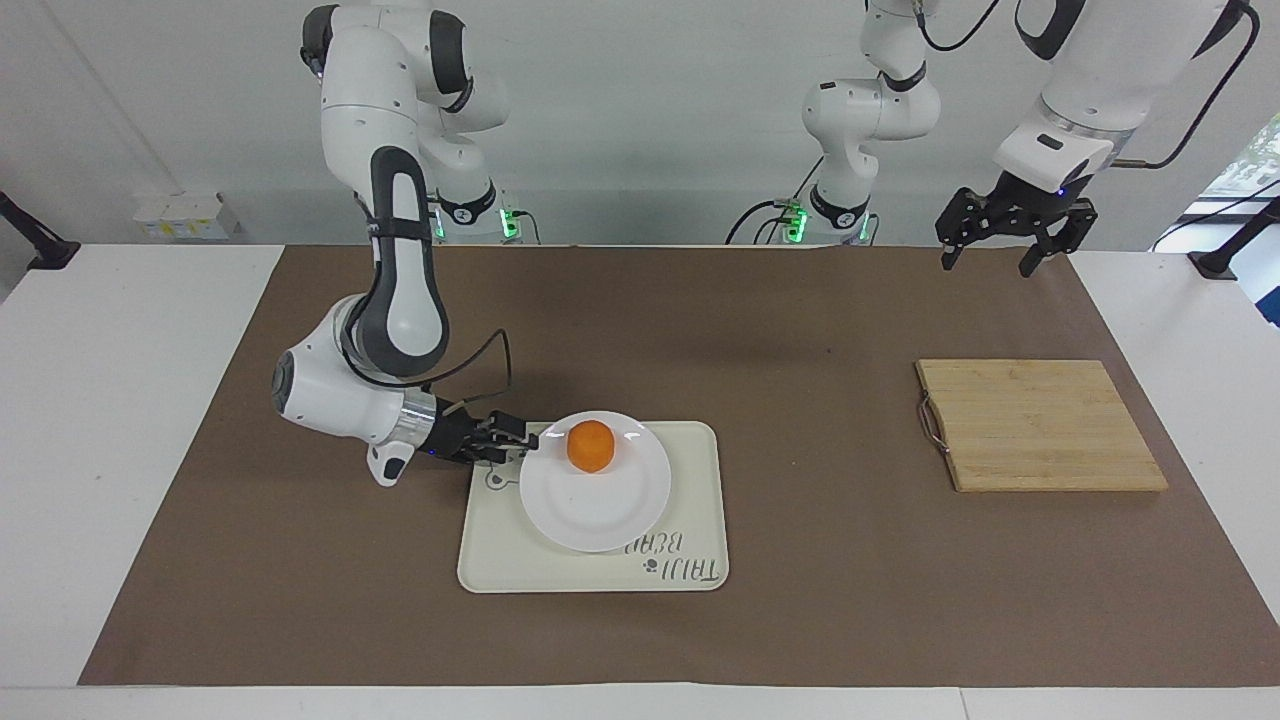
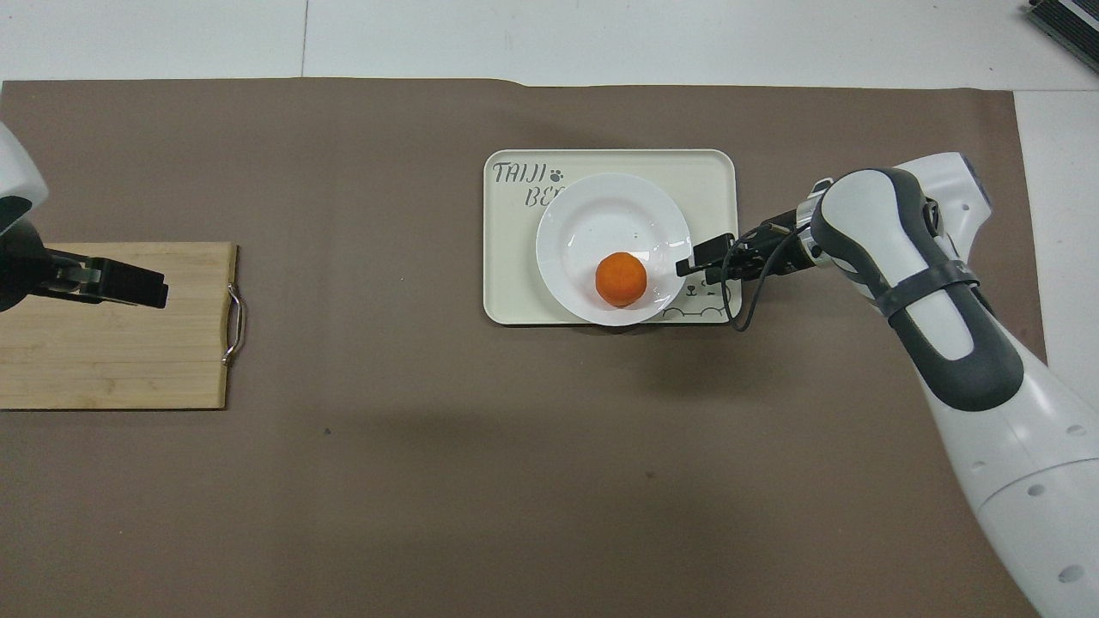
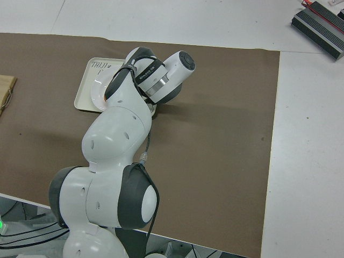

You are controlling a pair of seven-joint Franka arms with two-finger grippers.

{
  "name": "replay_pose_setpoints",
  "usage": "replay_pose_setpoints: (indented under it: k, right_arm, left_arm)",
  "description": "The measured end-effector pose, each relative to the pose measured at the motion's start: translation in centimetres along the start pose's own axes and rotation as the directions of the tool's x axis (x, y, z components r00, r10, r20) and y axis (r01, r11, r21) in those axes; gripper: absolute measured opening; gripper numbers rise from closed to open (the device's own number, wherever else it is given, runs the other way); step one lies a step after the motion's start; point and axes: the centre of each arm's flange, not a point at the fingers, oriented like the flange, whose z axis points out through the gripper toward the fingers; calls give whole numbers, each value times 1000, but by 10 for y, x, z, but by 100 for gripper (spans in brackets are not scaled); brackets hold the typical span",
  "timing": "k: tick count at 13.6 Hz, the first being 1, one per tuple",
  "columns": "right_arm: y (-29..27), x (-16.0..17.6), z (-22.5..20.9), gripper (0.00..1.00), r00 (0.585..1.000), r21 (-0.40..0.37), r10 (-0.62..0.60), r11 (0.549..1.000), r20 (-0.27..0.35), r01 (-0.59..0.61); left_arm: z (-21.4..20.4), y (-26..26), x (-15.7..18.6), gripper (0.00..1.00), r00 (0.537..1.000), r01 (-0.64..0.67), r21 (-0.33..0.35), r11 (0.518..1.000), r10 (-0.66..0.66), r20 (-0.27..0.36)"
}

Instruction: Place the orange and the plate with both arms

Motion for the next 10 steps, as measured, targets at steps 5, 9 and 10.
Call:
replay_pose_setpoints:
  k: [5, 9, 10]
  right_arm:
    - [-47, -13, -74, 100, 998, -289, 13, 957, -67, -32]
    - [-75, -33, -123, 100, 985, -361, 98, 921, -145, -145]
    - [-75, -39, -133, 100, 982, -376, 116, 912, -149, -165]
  left_arm:
    - [1, -2, -1, 100, 1000, 13, 0, 1000, -13, 7]
    - [2, -3, -2, 100, 999, 29, -1, 1000, -29, 19]
    - [1, -3, -3, 100, 999, 30, -1, 1000, -30, 21]
